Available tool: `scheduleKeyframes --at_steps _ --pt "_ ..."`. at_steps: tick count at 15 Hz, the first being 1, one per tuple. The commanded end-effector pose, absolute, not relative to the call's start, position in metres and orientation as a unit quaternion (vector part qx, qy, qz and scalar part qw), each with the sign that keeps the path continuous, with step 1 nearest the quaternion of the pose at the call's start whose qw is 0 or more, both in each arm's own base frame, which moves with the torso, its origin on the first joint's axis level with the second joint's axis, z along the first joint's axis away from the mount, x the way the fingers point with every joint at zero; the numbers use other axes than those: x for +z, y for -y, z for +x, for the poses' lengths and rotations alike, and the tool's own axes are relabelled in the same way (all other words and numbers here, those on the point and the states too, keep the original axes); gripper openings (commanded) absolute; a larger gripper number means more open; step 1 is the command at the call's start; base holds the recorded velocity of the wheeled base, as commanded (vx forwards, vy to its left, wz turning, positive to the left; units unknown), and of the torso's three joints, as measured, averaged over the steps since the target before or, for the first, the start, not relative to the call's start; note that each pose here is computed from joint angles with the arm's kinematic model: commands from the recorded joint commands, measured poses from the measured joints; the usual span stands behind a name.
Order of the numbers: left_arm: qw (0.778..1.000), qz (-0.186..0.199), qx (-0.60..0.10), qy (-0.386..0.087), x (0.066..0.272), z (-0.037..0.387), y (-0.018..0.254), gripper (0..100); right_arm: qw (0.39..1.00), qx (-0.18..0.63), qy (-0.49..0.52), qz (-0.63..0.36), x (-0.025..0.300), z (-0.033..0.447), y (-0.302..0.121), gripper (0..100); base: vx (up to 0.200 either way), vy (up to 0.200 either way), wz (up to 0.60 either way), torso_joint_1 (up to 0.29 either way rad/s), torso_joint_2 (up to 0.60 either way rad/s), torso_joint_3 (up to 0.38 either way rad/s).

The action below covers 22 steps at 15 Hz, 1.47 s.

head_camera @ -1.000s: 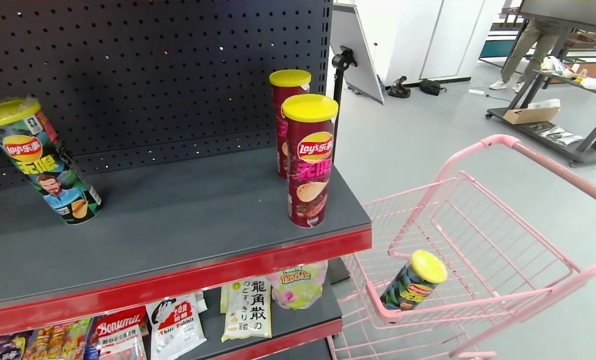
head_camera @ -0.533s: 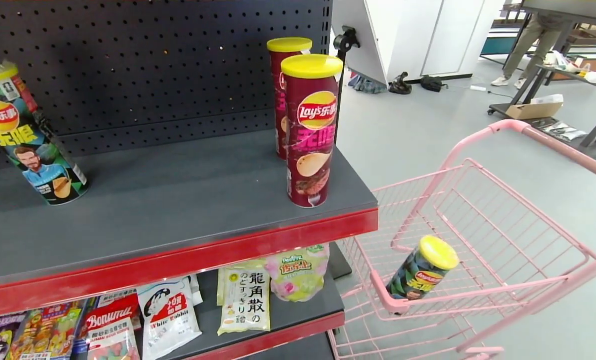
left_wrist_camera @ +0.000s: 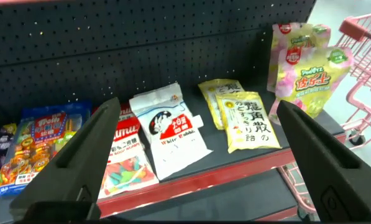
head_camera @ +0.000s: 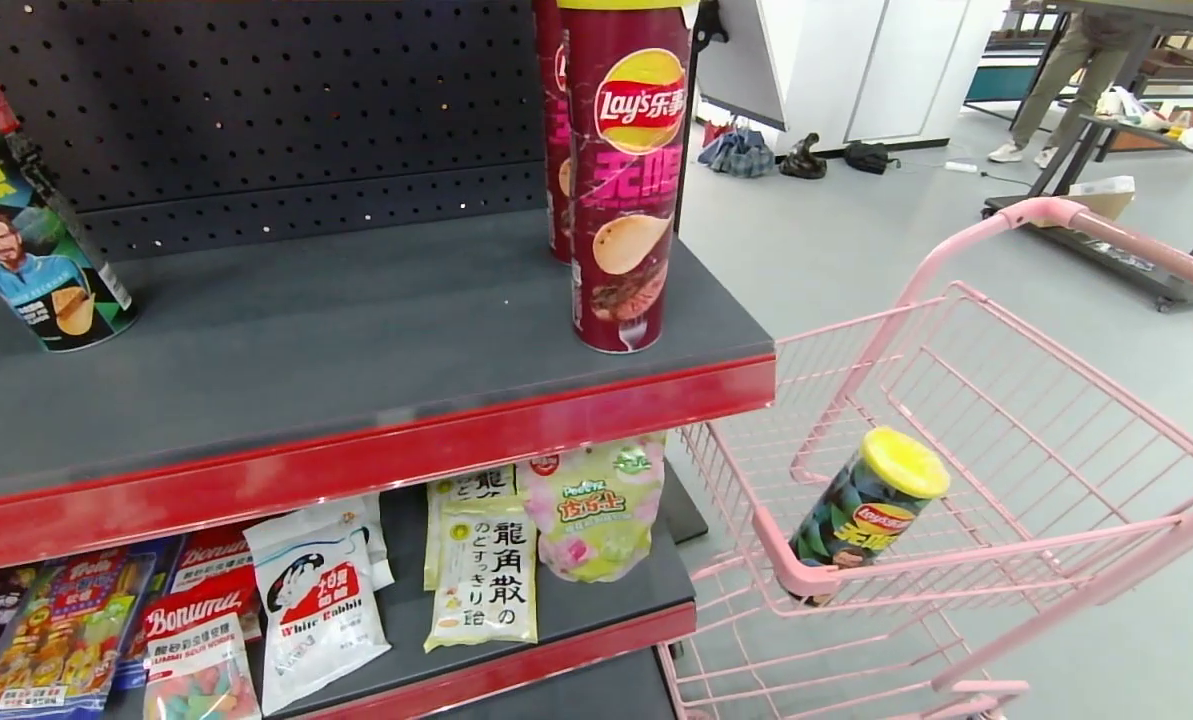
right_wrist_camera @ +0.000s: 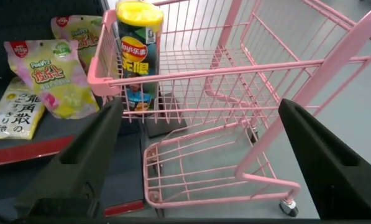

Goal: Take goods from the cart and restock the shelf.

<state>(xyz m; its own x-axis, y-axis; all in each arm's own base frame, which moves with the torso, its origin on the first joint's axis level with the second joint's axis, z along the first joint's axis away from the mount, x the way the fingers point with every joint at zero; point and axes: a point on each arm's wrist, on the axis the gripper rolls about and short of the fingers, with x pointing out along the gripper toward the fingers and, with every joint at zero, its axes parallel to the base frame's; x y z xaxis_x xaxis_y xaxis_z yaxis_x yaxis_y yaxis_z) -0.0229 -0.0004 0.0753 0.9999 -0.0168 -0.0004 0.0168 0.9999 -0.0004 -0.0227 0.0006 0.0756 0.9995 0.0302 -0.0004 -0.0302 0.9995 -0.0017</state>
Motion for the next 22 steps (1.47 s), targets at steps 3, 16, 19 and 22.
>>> scheduleKeyframes --at_steps 3,16,19,22 --pt "1.000 0.000 -0.008 -0.001 0.075 -0.023 0.000 100 1.000 0.021 0.020 -0.004 0.094 -0.026 -0.001 100 0.000 0.000 0.00 -0.007 0.03 0.020" --pt "1.000 0.000 -0.008 -0.001 0.075 -0.023 0.000 100 0.964 0.152 -0.205 0.071 0.129 0.167 -0.034 100 0.000 0.000 0.00 0.000 0.00 0.000" --pt "1.000 0.000 -0.008 -0.001 0.075 -0.023 0.000 100 0.961 0.150 -0.219 0.082 0.125 0.182 -0.036 100 0.000 0.000 0.00 0.000 0.00 0.000" --pt "1.000 0.000 -0.008 -0.001 0.075 -0.023 0.000 100 0.959 0.147 -0.224 0.095 0.119 0.192 -0.038 100 0.000 0.000 0.00 0.000 0.00 0.000"
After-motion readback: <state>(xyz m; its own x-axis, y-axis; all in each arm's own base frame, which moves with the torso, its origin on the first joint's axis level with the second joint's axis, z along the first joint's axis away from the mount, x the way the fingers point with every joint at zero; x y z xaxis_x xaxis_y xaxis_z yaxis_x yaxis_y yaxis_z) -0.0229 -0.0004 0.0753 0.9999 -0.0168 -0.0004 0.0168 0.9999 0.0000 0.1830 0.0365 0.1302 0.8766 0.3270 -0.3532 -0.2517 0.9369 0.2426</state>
